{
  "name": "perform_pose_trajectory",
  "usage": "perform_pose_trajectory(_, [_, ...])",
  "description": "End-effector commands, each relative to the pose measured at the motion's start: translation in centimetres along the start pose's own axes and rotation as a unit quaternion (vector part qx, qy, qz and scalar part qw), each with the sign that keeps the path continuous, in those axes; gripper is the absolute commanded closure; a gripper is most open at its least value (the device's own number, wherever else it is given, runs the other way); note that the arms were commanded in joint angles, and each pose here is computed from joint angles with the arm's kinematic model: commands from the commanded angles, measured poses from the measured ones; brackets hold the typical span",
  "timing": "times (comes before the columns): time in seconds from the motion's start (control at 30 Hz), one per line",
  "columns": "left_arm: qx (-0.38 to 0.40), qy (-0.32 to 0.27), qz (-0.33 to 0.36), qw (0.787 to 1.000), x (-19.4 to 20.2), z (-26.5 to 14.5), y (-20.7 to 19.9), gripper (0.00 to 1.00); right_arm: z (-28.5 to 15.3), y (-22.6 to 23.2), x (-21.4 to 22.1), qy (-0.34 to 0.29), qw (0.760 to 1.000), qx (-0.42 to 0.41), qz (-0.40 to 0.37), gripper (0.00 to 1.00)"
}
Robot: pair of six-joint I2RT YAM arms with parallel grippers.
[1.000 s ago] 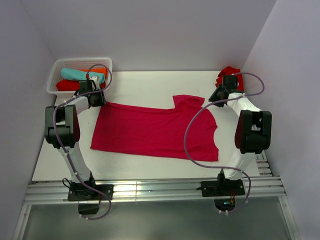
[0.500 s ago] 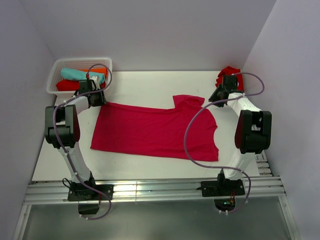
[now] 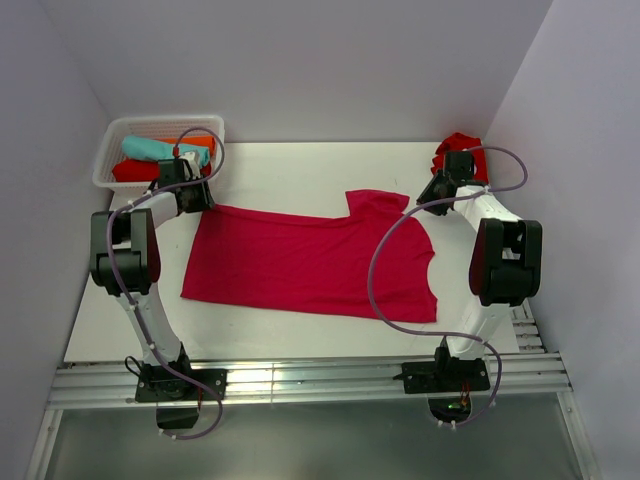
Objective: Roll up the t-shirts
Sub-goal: Fold the tshirt
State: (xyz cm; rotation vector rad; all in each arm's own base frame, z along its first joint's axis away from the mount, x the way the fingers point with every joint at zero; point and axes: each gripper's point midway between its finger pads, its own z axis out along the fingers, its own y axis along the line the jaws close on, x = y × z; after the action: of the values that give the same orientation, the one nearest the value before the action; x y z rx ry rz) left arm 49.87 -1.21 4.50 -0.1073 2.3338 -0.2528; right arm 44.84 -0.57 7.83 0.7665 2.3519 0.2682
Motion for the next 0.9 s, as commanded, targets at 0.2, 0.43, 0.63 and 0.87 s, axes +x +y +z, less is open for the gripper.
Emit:
perform_pose_trajectory(0.2, [0.01,-0.016,-0.005,1.0,-1.4,0.2,-0.6,0.62,0.5,0.6,-0.4,-0.004,1.0,-0.007,-0.012,0.64])
perform_pose_trajectory(0.43, [0.011,-0.014,-0.001,1.0,-1.3,0.4,-1.0,0.71,0.6,0.7,-0.5,-0.004,1.0,-0.01,-0.013,0.64])
perform_pose_trajectory(0.63, [0.012,-0.018,0.003,1.0,-1.6,0.2,-1.1,0.87,1.0,0.9,-0.4,0.001,1.0,-0.015,-0.016,0.64])
perform_pose_trajectory(0.87, [0.012,-0.02,0.01,1.0,-1.9,-0.1,-1.2,1.0,1.2,2.0,-0.4,0.001,0.999,-0.033,-0.029,0.61])
